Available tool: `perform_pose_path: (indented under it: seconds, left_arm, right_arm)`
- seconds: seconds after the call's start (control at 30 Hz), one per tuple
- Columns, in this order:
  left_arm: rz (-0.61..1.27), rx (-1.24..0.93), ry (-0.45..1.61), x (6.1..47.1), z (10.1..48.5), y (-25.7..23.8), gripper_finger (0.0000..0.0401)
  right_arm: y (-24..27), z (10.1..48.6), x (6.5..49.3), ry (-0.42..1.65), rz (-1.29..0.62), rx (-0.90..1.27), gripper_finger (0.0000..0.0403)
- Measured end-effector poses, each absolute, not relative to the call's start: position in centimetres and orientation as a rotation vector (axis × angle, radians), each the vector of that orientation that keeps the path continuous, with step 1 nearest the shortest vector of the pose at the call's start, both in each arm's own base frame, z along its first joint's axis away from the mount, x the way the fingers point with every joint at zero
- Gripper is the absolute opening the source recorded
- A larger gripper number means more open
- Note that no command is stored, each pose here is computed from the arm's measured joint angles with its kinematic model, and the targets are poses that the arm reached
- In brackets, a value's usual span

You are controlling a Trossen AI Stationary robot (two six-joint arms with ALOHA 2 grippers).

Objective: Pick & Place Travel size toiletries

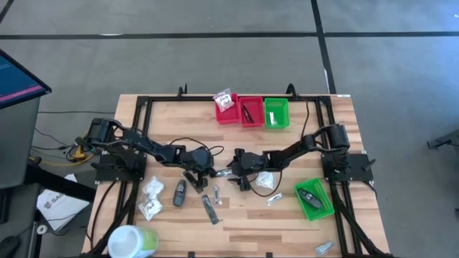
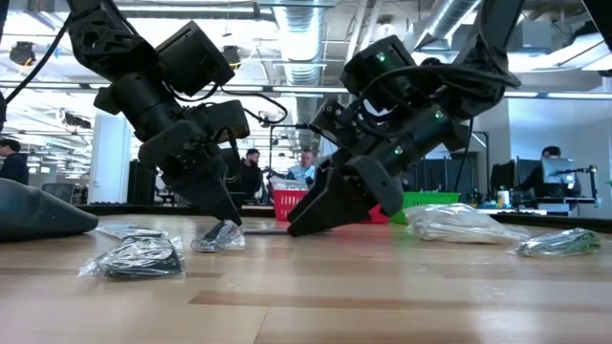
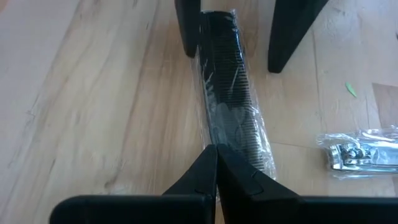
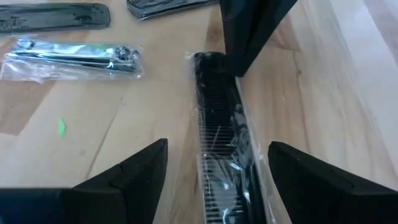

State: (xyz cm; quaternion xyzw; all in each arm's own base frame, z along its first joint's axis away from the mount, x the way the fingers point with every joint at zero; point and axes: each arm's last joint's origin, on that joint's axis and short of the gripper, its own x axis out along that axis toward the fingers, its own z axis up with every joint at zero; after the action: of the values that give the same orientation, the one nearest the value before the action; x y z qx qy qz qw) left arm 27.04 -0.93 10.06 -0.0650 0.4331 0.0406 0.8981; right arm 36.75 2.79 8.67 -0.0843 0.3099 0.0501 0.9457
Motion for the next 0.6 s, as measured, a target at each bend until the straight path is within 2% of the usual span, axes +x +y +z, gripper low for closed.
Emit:
perform_pose_path:
  seconds: [0.6]
  left_arm:
    - [0.140,-0.150,0.913,26.6,9.7,0.4,0.0001]
  right_arm:
    - [2.7,8.6,36.7,0.638,0.092,-0.165,0.0268]
